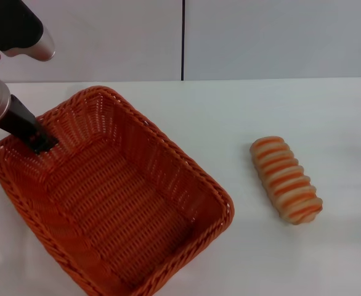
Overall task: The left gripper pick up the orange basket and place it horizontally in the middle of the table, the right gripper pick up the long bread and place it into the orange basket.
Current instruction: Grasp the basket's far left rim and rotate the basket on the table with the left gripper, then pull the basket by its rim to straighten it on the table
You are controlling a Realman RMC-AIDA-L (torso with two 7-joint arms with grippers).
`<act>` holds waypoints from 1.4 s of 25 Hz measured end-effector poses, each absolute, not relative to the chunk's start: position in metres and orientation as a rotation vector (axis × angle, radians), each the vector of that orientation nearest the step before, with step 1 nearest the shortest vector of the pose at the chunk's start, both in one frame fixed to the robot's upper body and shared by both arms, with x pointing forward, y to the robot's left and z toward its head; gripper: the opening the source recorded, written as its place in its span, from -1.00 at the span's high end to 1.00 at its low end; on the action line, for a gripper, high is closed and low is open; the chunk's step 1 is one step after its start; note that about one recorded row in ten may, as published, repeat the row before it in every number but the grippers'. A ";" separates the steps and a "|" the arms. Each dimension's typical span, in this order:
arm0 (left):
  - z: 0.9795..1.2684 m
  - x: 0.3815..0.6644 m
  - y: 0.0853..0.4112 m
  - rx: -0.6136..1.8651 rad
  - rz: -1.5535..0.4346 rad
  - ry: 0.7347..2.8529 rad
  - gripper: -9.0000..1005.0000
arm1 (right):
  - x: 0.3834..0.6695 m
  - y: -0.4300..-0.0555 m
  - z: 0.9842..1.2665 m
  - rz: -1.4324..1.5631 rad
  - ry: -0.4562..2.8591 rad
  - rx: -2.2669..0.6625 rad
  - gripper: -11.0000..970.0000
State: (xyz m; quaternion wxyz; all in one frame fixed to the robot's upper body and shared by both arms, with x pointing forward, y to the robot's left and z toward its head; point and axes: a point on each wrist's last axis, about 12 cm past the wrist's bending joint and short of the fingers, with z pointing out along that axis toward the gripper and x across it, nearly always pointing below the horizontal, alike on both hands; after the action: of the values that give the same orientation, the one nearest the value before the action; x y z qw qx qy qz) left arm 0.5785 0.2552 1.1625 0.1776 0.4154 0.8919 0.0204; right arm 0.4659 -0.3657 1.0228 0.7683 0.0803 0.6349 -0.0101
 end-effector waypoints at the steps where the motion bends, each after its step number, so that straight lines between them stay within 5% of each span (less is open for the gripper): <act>1: 1.163 0.579 0.254 1.172 0.058 2.526 0.14 | 0.466 -0.366 1.023 -0.022 1.377 0.174 -0.55; 5: 1.164 0.580 0.252 1.172 0.102 2.515 0.49 | 0.467 -0.367 1.024 -0.027 1.375 0.169 -0.55; 21: 1.195 0.578 0.261 0.718 0.070 2.576 0.55 | 0.480 -0.370 1.038 -0.035 1.315 0.122 -0.55; 29: 1.206 0.567 0.299 0.238 -0.349 2.595 0.57 | 0.495 -0.376 1.052 -0.058 1.275 0.071 -0.55; 35: 1.198 0.545 0.322 0.063 -0.411 2.614 0.59 | 0.508 -0.378 1.061 -0.069 1.255 0.052 -0.55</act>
State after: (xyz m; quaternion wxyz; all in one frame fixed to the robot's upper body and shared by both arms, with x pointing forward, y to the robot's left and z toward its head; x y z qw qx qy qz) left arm 0.5451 0.3217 1.1976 0.2447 0.0231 0.9576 -0.1505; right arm 0.5081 -0.3780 1.0609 0.8086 0.0241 0.5870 -0.0325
